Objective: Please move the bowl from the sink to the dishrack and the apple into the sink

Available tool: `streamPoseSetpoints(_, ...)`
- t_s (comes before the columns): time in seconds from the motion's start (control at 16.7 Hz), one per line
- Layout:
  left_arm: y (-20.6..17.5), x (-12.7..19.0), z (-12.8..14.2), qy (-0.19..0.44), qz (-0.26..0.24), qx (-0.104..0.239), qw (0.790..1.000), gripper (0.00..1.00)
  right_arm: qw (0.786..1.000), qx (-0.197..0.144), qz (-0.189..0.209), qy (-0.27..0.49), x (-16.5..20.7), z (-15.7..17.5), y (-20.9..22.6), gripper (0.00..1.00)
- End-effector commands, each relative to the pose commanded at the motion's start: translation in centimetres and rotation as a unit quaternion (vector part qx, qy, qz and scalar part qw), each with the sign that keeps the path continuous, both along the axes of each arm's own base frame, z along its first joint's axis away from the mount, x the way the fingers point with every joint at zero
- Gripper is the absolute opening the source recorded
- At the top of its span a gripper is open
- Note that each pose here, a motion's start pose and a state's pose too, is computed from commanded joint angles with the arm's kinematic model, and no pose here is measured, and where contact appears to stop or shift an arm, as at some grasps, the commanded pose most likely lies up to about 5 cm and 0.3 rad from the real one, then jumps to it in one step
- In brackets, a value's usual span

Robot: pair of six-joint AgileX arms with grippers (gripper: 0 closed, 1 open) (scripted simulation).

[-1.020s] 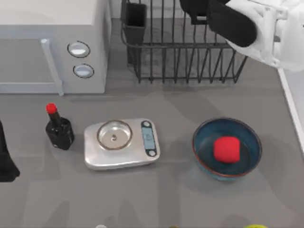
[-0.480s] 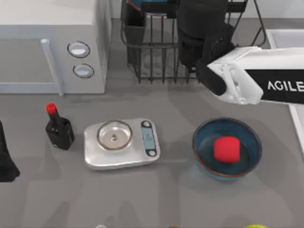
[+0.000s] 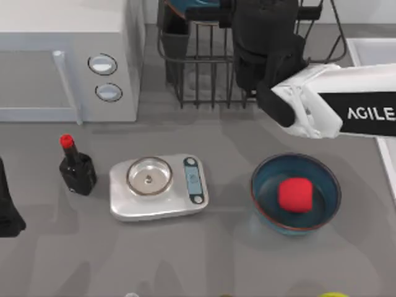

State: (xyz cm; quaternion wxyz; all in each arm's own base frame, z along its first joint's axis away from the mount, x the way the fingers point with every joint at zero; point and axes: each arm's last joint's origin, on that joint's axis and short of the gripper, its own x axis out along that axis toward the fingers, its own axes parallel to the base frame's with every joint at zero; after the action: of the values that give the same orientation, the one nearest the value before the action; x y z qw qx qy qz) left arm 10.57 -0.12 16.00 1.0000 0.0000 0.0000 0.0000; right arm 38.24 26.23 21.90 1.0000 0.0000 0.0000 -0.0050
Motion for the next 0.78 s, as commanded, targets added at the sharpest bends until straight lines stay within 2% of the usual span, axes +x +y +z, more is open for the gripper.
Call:
streamPoseSetpoints(0.6,0.00,0.00,0.00,0.000,0.000,0.000,1.000,1.00,1.000,0.000,0.000,0.000,0.00,0.00,0.00,0.98)
streamPoseSetpoints(0.78,0.00,0.00,0.00,0.000,0.000,0.000,1.000,1.00,1.000,0.000,0.000,0.000,0.00,0.00,0.00,1.00)
